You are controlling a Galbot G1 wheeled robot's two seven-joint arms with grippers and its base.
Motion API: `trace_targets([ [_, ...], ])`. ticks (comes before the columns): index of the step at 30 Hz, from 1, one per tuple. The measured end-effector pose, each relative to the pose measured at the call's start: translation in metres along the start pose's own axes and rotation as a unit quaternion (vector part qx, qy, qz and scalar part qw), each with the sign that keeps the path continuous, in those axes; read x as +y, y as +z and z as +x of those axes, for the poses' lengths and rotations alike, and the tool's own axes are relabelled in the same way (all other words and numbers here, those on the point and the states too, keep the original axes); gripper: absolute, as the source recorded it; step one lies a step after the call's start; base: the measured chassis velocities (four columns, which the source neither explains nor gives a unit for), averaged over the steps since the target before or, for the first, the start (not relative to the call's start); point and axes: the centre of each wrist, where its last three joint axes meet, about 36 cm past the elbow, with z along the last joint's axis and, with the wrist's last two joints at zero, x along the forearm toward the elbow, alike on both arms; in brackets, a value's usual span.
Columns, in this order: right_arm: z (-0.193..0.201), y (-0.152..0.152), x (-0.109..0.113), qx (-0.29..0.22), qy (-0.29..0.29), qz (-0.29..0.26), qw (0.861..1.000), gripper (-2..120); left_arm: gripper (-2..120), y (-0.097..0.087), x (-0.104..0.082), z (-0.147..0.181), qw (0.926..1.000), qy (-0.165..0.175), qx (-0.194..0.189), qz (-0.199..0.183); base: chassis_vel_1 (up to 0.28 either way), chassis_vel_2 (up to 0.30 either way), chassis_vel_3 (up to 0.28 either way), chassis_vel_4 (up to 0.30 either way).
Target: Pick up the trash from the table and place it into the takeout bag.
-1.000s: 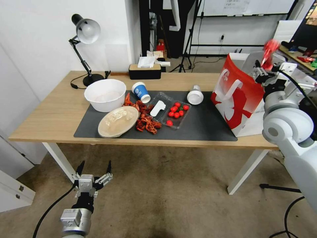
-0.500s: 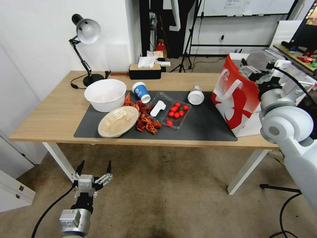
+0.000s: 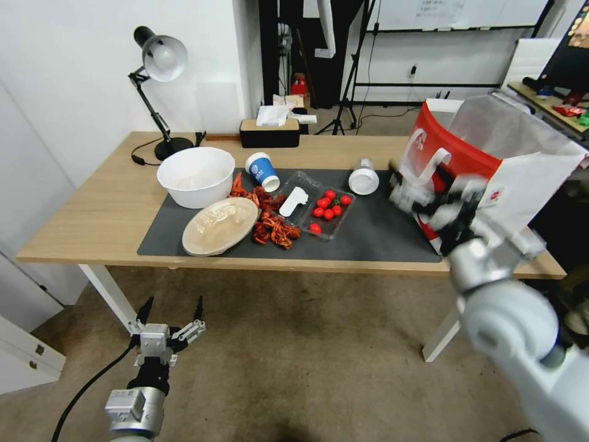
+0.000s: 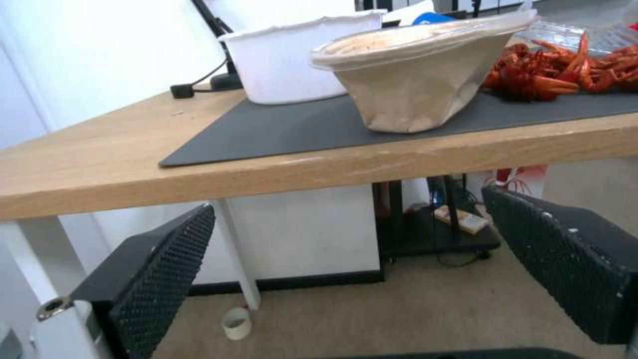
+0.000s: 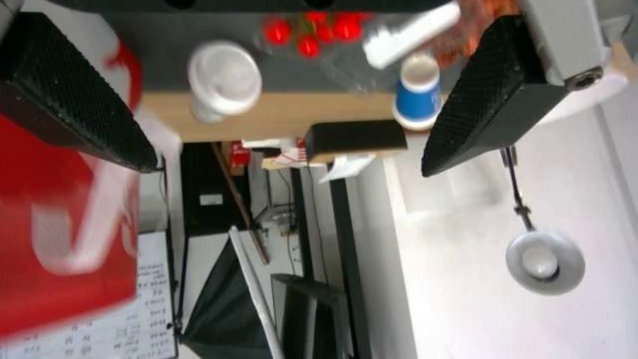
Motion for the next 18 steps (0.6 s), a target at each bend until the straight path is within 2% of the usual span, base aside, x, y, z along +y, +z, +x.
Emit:
trace_targets([
  [1,0.015,0.025,-0.003,-0.017,-0.001,0.019,1.0,100,100,0.001,0.0,-0.001,1.0,0.003,0.0,0.0,0.0,0.0,0.0,0.0],
  [2,0.015,0.025,-0.003,-0.017,-0.001,0.019,1.0,100,100,0.001,0.0,-0.001,1.0,0.003,0.0,0.0,0.0,0.0,0.0,0.0],
  [3,0.029,0.047,-0.004,-0.035,0.003,0.033,0.999,100,100,0.001,0.0,-0.001,1.0,0.006,0.0,-0.001,0.0,0.0,0.0,0.0],
  [5,0.058,0.08,-0.002,-0.038,0.025,0.033,0.998,100,100,0.002,0.0,-0.003,0.9999,0.011,-0.003,0.0,0.0,0.0,0.0,0.0],
  [6,0.058,0.08,-0.002,-0.038,0.025,0.033,0.998,100,100,0.002,0.0,-0.003,0.9999,0.011,-0.003,0.0,0.0,0.0,0.0,0.0],
  [8,0.094,0.121,-0.004,-0.008,0.06,0.022,0.998,100,100,0.004,-0.001,-0.005,0.9999,0.014,-0.004,0.001,0.0,0.0,0.0,0.0],
  [9,0.094,0.121,-0.004,-0.008,0.06,0.022,0.998,100,100,0.004,-0.001,-0.005,0.9999,0.014,-0.004,0.001,0.0,0.0,0.0,0.0],
  [11,0.121,0.155,-0.008,0.021,0.077,0.014,0.997,100,100,0.006,-0.003,-0.006,0.9999,0.017,-0.004,0.002,0.0,0.0,0.0,0.0],
  [14,0.132,0.168,-0.008,0.04,0.092,-0.002,0.995,100,100,0.007,-0.005,-0.006,0.9998,0.018,-0.003,0.003,0.0,0.0,0.0,0.0],
  [18,0.132,0.169,-0.007,0.04,0.094,-0.01,0.995,100,100,0.007,-0.005,-0.006,0.9998,0.019,-0.002,0.003,0.0,0.0,0.0,0.0],
])
